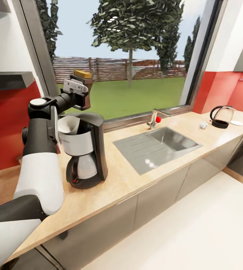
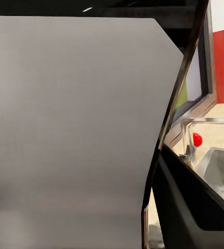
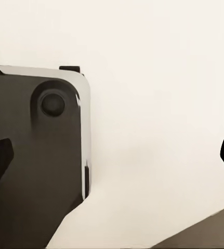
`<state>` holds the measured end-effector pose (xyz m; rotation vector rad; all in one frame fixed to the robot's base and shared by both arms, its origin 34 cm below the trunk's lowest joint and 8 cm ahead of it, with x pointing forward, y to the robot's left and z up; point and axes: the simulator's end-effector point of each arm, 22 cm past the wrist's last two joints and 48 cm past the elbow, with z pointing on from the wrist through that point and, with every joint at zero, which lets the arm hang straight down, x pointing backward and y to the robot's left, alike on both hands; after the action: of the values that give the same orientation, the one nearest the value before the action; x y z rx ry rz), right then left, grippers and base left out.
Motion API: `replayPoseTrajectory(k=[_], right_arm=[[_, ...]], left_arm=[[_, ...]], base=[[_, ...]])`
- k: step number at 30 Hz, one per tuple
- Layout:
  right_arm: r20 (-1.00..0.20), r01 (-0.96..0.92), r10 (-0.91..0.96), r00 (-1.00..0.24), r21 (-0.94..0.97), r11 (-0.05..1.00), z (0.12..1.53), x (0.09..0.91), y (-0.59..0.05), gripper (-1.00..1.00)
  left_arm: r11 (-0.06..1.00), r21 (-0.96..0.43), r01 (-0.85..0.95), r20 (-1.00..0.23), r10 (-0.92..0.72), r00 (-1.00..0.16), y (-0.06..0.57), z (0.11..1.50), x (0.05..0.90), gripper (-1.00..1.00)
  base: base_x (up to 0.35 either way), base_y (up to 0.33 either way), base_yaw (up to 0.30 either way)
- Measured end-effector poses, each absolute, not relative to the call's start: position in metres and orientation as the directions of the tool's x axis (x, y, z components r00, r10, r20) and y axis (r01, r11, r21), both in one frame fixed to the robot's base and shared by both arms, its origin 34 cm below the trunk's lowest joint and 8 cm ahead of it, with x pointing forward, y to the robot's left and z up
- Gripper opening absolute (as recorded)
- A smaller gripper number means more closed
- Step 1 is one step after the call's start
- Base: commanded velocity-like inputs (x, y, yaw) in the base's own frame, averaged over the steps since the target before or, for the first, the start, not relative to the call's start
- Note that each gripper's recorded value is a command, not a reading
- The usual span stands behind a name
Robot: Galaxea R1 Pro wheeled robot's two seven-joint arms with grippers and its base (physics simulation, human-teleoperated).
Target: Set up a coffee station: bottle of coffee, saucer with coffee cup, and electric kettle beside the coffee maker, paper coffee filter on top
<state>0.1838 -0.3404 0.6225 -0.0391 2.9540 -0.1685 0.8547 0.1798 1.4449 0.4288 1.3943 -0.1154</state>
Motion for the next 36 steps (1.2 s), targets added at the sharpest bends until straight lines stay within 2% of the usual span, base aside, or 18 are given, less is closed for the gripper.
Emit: replayPoseTrajectory(k=[17, 27, 33, 36], right_arm=[[-0.179, -0.016, -0.036, -0.983, -0.115, 0.993, 0.622, 0.184, -0.340, 1.00], [-0.178, -0.017, -0.037, -0.983, -0.113, 0.993, 0.622, 0.183, -0.339, 1.00], [-0.180, -0.017, -0.037, -0.983, -0.113, 0.993, 0.622, 0.183, -0.339, 1.00], [-0.181, -0.017, -0.037, -0.983, -0.113, 0.993, 0.622, 0.184, -0.339, 1.00]], left_arm=[[0.922, 0.217, 0.322, -0.972, 0.174, 0.158, 0.186, 1.429, 0.857, -1.00], [0.952, 0.194, 0.237, -0.981, 0.189, 0.043, 0.263, 1.361, 0.859, -1.00], [0.961, 0.182, 0.206, -0.978, 0.200, -0.068, 0.297, 1.273, 0.848, -1.00], [0.964, 0.200, 0.174, -0.974, 0.215, -0.072, 0.312, 1.235, 0.838, -1.00]], base=[[-0.284, 0.230, -0.032], [-0.272, 0.230, 0.000], [-0.042, 0.037, 0.000], [-0.003, 0.003, 0.000]])
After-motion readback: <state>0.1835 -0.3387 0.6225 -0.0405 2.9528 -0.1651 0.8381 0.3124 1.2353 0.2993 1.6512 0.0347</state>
